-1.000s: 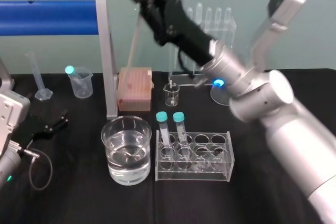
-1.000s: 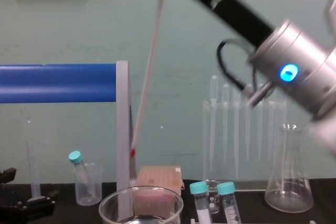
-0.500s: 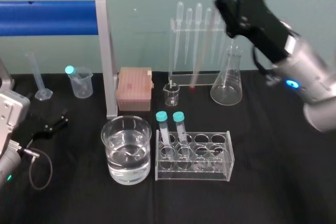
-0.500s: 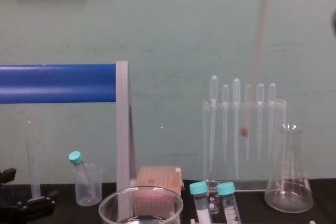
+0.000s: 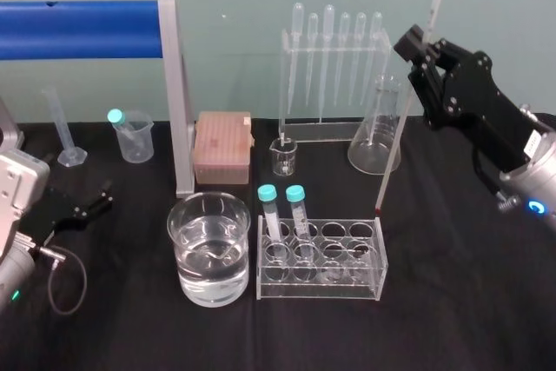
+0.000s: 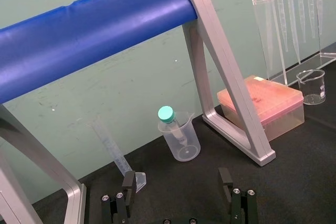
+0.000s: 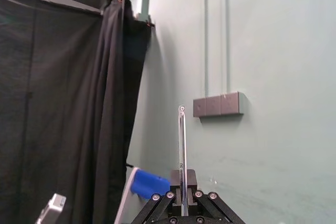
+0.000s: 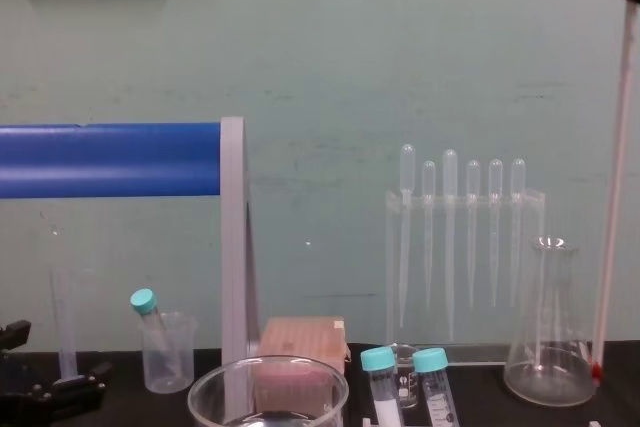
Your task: Hold the thermometer with one hand and immerse one end into the beaker, then reinsert it into the test tube rack.
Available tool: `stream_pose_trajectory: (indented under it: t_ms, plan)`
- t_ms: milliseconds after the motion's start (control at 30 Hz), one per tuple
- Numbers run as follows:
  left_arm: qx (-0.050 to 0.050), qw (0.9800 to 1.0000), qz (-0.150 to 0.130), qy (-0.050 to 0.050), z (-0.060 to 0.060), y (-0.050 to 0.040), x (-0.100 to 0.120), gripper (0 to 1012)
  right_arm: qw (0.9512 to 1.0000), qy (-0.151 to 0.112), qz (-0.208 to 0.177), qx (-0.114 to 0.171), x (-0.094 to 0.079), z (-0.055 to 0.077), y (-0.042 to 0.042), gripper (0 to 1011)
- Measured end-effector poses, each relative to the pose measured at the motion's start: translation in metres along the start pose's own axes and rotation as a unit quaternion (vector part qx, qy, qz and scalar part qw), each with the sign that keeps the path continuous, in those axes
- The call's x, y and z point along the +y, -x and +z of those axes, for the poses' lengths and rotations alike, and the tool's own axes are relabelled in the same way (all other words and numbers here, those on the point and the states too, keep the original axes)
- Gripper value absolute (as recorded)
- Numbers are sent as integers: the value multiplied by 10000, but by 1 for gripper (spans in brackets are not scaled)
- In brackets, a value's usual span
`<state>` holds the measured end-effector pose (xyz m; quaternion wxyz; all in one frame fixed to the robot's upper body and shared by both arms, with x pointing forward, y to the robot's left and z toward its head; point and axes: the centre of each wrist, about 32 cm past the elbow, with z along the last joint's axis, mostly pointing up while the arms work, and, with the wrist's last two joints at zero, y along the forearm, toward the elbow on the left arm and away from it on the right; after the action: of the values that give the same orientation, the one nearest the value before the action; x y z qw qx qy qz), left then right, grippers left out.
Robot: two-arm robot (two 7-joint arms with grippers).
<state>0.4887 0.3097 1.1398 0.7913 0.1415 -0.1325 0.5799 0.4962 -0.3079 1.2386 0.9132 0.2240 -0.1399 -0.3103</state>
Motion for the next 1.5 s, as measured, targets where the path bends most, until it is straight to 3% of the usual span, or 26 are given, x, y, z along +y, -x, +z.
stream_pose_trajectory:
  t_ms: [300, 633, 1500]
  plan:
    - [0, 10000, 0, 0, 0, 0, 0, 1008, 9997, 185, -75, 134, -115, -198, -43, 57]
    - [0, 10000, 0, 0, 0, 0, 0, 1008, 9997, 179, 81, 144, -75, -368, -150, 56]
    - [0, 10000, 0, 0, 0, 0, 0, 1008, 9979, 336, 198, 514, -90, -713, -192, 56]
